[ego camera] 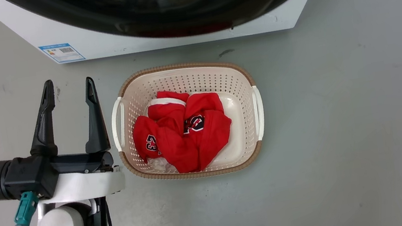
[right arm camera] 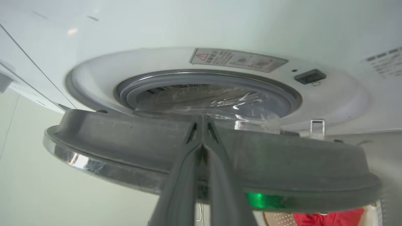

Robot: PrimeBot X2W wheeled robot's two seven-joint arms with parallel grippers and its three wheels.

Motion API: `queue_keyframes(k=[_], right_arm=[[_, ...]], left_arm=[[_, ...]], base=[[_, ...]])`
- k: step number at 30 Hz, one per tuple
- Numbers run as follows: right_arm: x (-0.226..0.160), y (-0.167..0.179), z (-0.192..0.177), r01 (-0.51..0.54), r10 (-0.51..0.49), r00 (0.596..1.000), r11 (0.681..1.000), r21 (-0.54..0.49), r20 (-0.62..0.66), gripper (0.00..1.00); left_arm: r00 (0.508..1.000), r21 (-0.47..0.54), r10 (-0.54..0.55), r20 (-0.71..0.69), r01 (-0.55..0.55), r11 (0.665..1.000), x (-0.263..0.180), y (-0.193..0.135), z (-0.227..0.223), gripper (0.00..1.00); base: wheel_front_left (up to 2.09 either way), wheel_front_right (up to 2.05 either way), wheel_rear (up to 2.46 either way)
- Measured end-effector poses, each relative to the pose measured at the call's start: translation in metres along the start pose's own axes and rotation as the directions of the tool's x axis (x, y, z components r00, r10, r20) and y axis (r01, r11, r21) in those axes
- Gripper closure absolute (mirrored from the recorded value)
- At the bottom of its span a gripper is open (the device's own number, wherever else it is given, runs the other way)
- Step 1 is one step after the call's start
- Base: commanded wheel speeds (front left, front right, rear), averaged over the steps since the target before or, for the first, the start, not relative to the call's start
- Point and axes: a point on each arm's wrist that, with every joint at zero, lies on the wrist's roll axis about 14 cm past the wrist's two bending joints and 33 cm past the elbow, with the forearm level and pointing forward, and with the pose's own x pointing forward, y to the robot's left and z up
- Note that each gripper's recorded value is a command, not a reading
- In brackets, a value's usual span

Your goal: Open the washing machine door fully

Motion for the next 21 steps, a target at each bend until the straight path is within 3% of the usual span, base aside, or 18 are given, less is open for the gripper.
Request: queue_keyframes(k=[13, 21], right_arm=[[-0.031, 0.014, -0.051, -0.055, 0.058, 0.983, 0.998, 0.025, -0.172, 1.0], [-0.056, 0.034, -0.107, -0.121, 0.126, 0.94, 0.992, 0.035, -0.316, 1.0]], left_arm=[[0.999, -0.013, -0.014, 0.035, 0.015, 1.0, -0.011, -0.01, 0.023, 0.0], [0.999, 0.0, -0.013, 0.053, 0.013, 1.0, -0.032, -0.011, 0.041, 0.0]], base=[[0.0, 0.0, 0.0], [0.0, 0.0, 0.0]])
